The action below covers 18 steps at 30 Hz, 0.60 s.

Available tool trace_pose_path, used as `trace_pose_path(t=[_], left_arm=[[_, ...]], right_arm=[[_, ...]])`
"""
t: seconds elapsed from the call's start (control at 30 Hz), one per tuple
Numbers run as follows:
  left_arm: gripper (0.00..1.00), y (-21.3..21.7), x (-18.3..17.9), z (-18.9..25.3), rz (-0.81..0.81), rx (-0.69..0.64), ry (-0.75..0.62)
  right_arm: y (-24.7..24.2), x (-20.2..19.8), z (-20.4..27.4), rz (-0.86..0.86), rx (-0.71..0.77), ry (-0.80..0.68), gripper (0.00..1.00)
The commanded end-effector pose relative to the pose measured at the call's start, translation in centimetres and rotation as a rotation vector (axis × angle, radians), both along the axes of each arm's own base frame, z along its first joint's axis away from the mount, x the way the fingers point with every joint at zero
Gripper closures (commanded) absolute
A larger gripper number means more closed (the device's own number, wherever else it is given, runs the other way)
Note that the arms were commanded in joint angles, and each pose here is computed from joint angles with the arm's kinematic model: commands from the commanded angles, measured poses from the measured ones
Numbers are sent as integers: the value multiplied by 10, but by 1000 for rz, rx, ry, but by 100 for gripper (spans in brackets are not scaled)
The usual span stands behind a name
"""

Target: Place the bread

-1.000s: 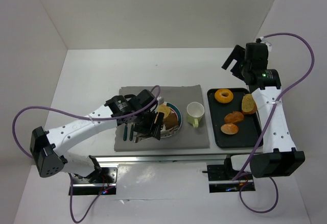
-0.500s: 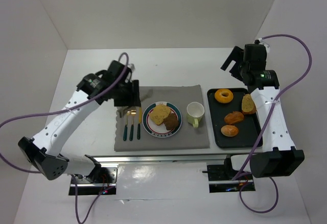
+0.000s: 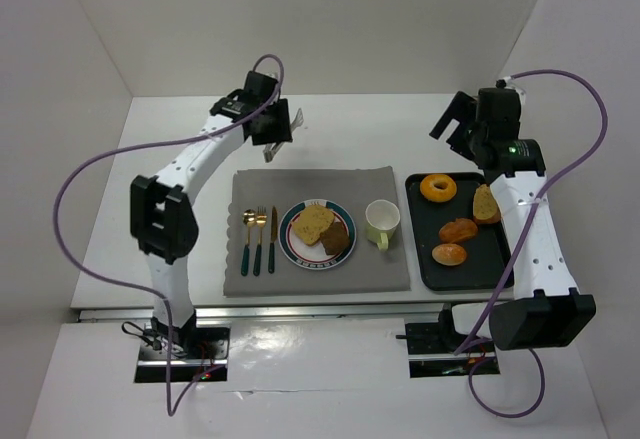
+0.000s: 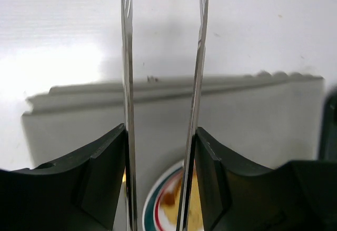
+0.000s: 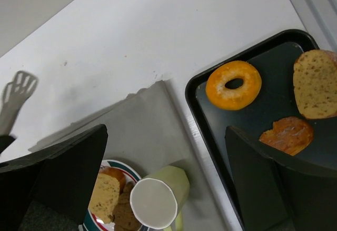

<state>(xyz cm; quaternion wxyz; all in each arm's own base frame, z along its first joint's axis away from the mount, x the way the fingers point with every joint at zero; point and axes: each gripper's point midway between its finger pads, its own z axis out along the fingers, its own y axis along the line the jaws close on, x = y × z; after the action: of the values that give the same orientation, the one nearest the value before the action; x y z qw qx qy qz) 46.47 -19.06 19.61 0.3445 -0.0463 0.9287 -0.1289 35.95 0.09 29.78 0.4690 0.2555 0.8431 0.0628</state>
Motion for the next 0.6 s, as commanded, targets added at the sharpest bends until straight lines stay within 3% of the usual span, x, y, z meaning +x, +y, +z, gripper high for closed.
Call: trace_pose_path(t=[0.0, 0.23, 0.4, 0.47, 0.57], left_arm=[[37, -12, 49, -20, 18, 2, -69], [38, -47, 95, -59, 89, -25, -65], [38, -85, 97, -113, 24, -73, 43], [32, -91, 97, -122, 14, -97, 61], [11, -102, 95, -125, -8, -149, 87]], right_arm=[[8, -3, 5, 16, 31, -41, 0], [10, -5, -4, 18, 43, -20, 0], [8, -4, -4, 8, 36, -12, 0], [8, -3, -1, 8, 36, -21, 0], [8, -3, -1, 8, 36, -21, 0]])
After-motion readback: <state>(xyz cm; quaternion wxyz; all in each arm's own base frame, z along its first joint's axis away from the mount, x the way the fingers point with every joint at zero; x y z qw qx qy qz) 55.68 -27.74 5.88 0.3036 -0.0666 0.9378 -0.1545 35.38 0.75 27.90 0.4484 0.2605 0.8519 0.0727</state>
